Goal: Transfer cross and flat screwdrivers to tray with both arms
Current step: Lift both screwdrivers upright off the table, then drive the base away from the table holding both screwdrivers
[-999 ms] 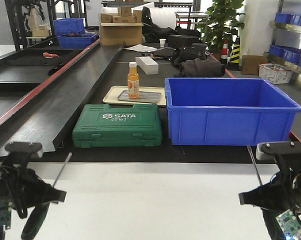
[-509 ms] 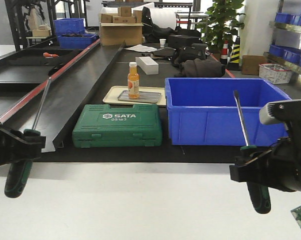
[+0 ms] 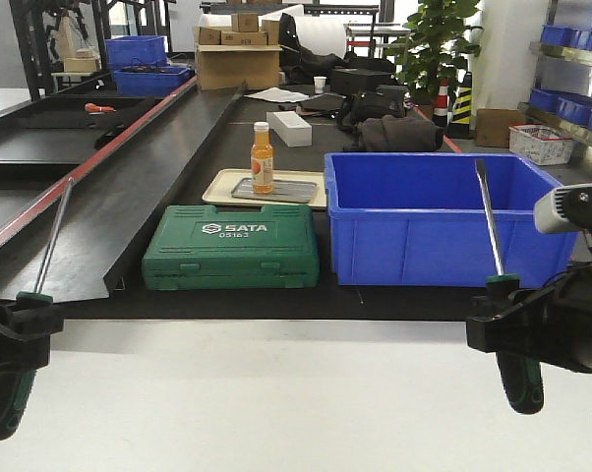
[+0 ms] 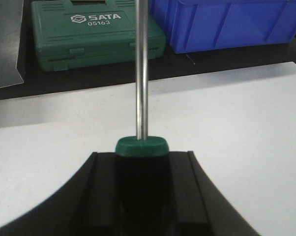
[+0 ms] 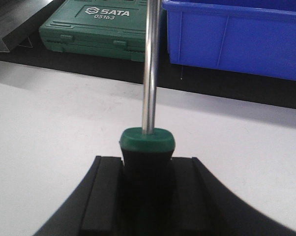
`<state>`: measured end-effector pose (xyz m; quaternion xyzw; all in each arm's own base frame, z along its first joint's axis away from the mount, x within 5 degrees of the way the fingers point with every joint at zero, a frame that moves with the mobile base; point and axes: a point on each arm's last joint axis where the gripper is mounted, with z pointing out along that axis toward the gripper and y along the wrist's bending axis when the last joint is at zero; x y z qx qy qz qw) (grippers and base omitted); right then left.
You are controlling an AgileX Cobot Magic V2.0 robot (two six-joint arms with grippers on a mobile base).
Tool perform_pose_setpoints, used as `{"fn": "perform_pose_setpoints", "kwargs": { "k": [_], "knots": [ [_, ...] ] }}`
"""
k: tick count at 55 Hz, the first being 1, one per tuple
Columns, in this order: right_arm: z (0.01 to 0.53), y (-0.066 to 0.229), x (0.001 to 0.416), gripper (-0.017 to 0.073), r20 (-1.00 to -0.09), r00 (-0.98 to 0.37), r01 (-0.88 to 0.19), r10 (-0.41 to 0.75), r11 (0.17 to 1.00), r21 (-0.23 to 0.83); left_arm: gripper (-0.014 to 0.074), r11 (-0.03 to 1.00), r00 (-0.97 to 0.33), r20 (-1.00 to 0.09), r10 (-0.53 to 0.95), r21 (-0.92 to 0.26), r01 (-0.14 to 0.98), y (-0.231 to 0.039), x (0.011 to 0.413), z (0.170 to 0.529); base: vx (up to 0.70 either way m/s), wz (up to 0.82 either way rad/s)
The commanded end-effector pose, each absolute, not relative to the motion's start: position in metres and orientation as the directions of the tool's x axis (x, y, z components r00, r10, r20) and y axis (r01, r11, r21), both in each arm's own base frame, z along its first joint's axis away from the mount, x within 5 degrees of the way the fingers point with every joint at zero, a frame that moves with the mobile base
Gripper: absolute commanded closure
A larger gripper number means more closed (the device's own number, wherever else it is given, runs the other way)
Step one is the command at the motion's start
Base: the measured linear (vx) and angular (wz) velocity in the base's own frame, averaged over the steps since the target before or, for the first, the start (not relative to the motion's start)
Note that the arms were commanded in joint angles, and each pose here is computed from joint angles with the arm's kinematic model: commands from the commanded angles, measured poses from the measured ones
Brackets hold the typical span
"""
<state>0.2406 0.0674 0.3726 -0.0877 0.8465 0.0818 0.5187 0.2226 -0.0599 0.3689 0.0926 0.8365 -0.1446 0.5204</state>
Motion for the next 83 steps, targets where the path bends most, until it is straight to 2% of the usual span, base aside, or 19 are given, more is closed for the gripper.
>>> {"fn": "perform_pose_setpoints", "kwargs": {
  "k": [1,52,83],
  "knots": [
    [0.3978,0.0661,0.2374,0.0567,-0.949,-0.313,-0.242,-0.032,0.969,0.047,0.0591,0.942,-0.326,-0.943,-0.062,-0.163,0.292,-0.0583,0.2207,0.3912,0.00,0.00],
    [0.3978,0.0661,0.2374,0.0567,-0.949,-0.313,-0.242,-0.032,0.969,0.047,0.0591,0.942,-0.326,-0.943,-0.062,-0.163,0.292,-0.0583,0.2209,0.3910,-0.01,0.00],
    [0.3978,0.0661,0.2374,0.0567,-0.949,-0.313,-0.242,-0.032,0.969,0.047,0.0591,0.942,-0.326,-0.943,-0.062,-0.163,0.292,-0.0583,0.2209,0.3910,-0.13,-0.07]
  ]
}}
